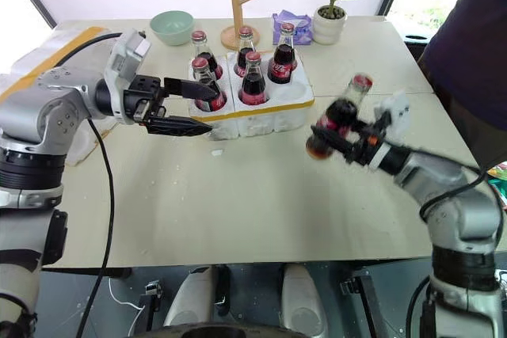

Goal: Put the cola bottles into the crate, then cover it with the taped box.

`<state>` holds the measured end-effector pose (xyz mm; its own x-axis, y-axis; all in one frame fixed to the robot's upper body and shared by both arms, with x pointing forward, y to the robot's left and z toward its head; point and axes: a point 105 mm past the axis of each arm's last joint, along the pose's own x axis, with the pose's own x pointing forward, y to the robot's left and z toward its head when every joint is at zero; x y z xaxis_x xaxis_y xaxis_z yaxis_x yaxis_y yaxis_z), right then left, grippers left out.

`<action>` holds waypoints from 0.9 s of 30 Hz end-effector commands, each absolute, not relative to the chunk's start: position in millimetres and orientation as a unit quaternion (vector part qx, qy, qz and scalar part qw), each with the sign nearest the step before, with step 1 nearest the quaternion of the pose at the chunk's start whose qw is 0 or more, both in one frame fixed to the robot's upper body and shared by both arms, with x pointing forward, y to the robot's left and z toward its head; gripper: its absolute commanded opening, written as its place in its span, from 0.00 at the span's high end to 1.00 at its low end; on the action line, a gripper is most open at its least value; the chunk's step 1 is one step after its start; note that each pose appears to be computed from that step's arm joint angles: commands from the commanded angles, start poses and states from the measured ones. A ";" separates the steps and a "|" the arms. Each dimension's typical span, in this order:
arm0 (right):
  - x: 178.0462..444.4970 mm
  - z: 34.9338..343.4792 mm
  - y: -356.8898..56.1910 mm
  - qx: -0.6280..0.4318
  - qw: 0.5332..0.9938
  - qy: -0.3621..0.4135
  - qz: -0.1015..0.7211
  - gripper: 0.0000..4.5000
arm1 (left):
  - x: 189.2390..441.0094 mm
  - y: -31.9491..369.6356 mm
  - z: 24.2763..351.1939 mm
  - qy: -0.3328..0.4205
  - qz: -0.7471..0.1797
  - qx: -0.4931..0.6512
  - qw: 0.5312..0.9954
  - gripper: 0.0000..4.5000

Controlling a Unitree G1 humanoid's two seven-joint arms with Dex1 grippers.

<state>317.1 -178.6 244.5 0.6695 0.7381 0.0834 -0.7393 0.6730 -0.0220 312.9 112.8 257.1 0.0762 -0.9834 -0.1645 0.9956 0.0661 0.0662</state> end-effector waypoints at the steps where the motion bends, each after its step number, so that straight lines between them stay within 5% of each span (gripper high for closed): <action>1: 332.6 298.1 -175.6 -0.004 0.908 -0.106 0.405 0.37 | 311.3 120.2 273.0 0.006 -0.668 0.091 0.739 0.00; 7: 381.4 308.2 -155.7 -0.035 0.916 -0.091 0.390 0.37 | 312.9 122.6 271.1 0.002 -0.658 0.092 0.748 0.00; 20: 434.6 226.7 -137.8 -0.079 0.926 0.019 0.369 0.37 | 310.4 131.6 270.6 -0.001 -0.639 0.090 0.764 0.00; 24: 438.7 216.5 -140.2 -0.083 0.928 0.042 0.362 0.01 | 311.2 136.1 270.1 0.003 -0.630 0.093 0.771 0.00; 27: 429.3 231.2 -143.0 -0.099 0.920 0.017 0.378 0.01 | 308.7 147.2 272.4 0.007 -0.615 0.102 0.782 0.00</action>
